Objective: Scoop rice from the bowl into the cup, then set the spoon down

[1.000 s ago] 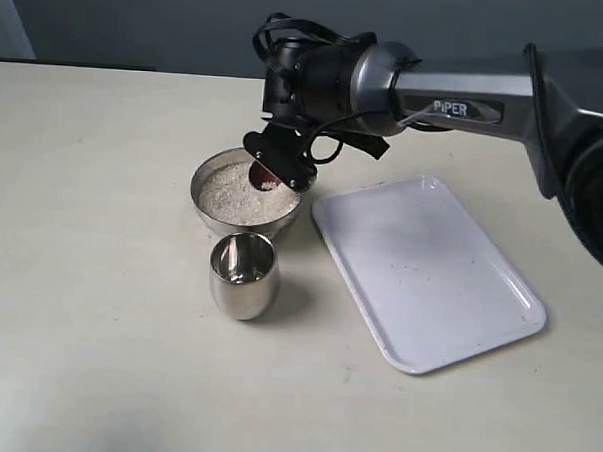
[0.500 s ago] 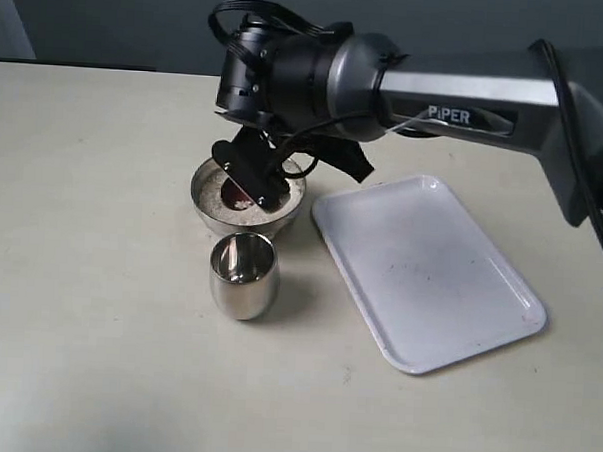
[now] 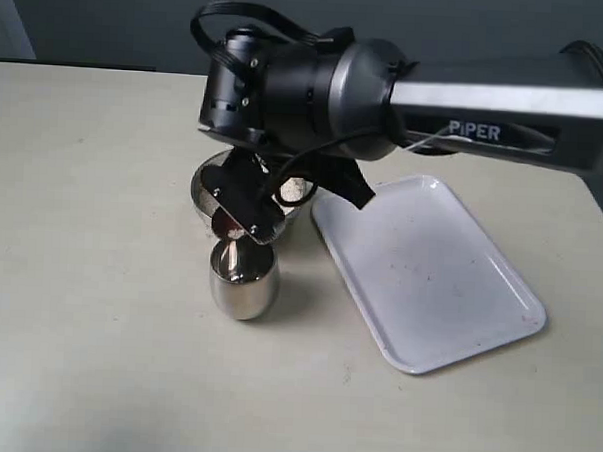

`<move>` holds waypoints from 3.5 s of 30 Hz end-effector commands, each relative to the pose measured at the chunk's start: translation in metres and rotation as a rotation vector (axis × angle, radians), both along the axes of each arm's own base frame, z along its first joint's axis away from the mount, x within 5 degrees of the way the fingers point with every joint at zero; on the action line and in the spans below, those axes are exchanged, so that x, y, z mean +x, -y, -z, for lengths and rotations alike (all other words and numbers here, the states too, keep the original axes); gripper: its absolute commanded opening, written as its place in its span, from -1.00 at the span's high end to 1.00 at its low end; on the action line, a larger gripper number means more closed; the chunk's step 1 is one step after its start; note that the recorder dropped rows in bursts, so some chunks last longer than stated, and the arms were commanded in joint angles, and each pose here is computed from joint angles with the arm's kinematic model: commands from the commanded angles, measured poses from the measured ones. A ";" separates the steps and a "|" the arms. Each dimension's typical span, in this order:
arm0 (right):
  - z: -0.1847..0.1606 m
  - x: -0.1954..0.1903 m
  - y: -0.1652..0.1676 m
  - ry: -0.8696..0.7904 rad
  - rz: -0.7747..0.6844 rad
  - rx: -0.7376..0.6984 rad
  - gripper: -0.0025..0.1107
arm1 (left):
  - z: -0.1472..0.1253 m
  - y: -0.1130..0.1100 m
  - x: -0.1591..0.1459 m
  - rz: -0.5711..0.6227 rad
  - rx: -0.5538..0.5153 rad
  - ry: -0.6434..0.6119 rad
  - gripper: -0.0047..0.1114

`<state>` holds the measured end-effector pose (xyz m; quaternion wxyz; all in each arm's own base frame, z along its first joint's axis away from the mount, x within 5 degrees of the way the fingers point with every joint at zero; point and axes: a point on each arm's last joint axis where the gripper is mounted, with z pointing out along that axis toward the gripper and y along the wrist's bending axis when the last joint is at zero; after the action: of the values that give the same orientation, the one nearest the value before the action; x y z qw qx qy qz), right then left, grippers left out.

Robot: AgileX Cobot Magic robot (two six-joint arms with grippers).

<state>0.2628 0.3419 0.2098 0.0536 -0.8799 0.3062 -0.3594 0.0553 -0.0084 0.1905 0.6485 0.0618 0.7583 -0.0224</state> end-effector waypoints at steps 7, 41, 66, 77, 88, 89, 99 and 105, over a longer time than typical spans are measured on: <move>0.000 -0.004 0.001 0.049 -0.036 -0.020 0.97 | -0.002 0.000 0.000 0.000 -0.005 0.016 0.91; 0.020 -0.030 -0.007 0.254 0.010 0.120 0.97 | -0.002 0.000 0.000 0.000 -0.005 0.016 0.91; 0.017 -0.039 0.006 0.194 0.227 0.161 0.97 | -0.002 0.000 0.000 0.000 -0.005 0.016 0.91; 0.031 -0.041 0.019 0.251 0.283 0.149 0.97 | -0.002 0.001 0.000 0.018 -0.005 0.016 0.91; 0.033 -0.049 0.012 0.298 0.251 0.224 0.97 | -0.002 0.002 -0.001 0.030 -0.005 0.016 0.91; 0.034 -0.050 0.012 0.301 0.243 0.220 0.97 | -0.002 0.002 -0.001 0.030 -0.005 0.016 0.91; 0.040 -0.051 0.023 0.450 0.239 0.255 0.97 | -0.002 0.002 -0.001 0.039 -0.005 0.016 0.91; 0.042 -0.054 0.023 0.440 0.246 0.261 0.97 | -0.002 0.002 -0.001 0.039 -0.005 0.016 0.91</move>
<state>0.2103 0.3200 0.1651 0.1845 -0.7275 0.4314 -0.5006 0.0550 -0.0103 0.1905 0.6480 0.0752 0.7571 -0.0339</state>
